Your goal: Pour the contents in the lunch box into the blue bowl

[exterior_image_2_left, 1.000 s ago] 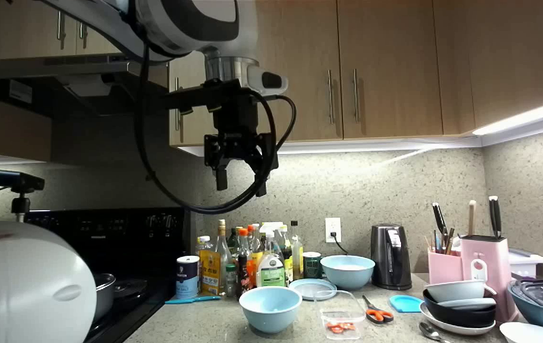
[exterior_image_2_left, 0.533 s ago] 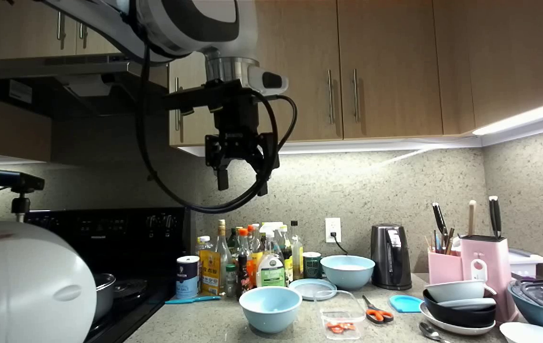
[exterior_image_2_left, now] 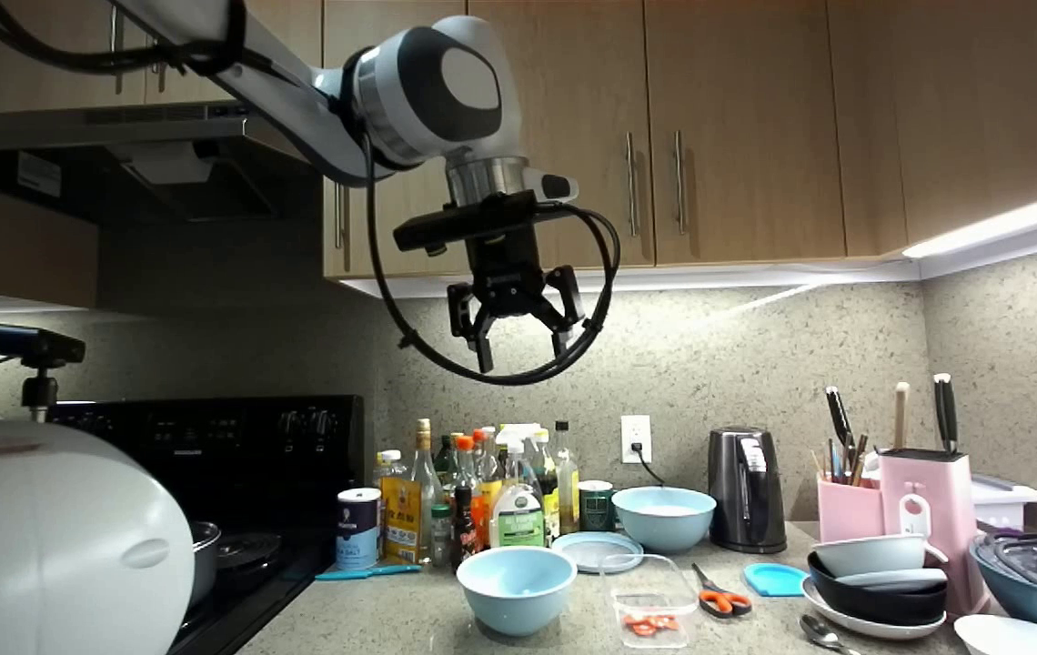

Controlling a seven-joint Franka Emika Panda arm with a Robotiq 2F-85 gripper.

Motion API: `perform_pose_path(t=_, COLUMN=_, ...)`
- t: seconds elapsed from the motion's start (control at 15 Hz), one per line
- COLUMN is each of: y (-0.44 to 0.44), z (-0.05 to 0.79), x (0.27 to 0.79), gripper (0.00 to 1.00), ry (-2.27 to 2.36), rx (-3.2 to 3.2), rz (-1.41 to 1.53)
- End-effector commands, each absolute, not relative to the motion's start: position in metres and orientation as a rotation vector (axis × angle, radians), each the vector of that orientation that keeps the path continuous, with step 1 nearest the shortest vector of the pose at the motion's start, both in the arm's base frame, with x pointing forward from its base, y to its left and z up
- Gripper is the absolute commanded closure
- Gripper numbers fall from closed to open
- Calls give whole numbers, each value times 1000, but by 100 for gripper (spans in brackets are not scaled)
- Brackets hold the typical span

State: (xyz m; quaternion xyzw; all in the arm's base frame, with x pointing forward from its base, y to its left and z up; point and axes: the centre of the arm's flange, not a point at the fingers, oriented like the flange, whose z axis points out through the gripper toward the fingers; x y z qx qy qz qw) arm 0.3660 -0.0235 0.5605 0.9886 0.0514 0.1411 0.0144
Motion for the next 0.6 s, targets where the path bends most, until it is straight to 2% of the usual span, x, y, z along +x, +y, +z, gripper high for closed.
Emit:
perform_pose_path(t=0.0, y=-24, z=548, x=416, gripper=0, ry=244, rx=2999, rz=436)
perform_pose_path(t=0.07, y=-21, z=551, x=392, gripper=0, ry=190, rx=3037, rz=441)
perform_pose_path(t=0.4, y=-21, z=543, x=412, gripper=0, ry=198, rx=3029, rz=418)
perform_pose_path(t=0.53, y=-29, z=527, x=439, gripper=0, ry=164, rx=3085, rz=394)
